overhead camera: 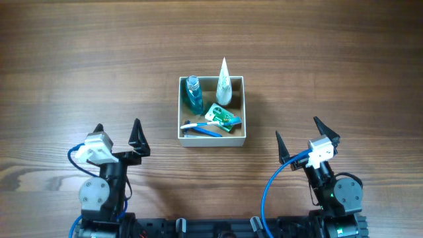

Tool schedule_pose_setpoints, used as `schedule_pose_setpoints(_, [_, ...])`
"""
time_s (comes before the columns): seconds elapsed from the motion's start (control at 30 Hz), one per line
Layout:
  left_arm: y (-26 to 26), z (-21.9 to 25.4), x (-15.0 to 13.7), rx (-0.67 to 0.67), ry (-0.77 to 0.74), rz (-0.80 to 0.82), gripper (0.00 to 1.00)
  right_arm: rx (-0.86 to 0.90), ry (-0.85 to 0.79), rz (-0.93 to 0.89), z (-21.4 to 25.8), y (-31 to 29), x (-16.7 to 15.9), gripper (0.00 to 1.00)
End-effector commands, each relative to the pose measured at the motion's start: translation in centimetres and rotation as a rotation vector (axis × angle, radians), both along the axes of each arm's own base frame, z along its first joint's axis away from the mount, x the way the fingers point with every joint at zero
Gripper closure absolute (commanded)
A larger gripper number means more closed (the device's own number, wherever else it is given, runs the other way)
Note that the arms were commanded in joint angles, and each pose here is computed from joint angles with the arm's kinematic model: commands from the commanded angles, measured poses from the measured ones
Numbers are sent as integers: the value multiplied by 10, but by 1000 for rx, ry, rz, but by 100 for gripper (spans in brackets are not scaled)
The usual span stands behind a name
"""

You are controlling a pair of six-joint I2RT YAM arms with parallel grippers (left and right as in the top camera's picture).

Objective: Pack container

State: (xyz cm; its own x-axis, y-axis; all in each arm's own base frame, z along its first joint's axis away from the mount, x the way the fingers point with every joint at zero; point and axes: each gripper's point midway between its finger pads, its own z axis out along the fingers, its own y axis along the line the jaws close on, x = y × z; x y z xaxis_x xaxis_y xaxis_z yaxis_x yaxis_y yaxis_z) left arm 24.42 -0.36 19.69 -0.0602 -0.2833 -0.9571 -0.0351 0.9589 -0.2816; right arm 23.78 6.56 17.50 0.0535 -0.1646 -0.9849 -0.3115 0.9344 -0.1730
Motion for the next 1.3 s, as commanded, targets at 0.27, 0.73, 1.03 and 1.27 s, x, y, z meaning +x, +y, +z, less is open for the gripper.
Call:
schedule_pose_setpoints(0.27, [-3, -38, 2, 61, -2, -30, 0, -7, -9, 19, 1, 4, -1, 0])
schedule_pose_setpoints(0.73, [-9, -39, 2, 55, 0, -60, 0, -6, -9, 19, 1, 4, -1, 0])
schedule_pose_setpoints(1.03, [-9, -39, 2, 55, 0, -60, 0, -7, -9, 19, 1, 4, -1, 0])
schedule_pose_setpoints(1.27, [-9, -39, 2, 55, 0, -60, 0, -6, -9, 19, 1, 4, -1, 0])
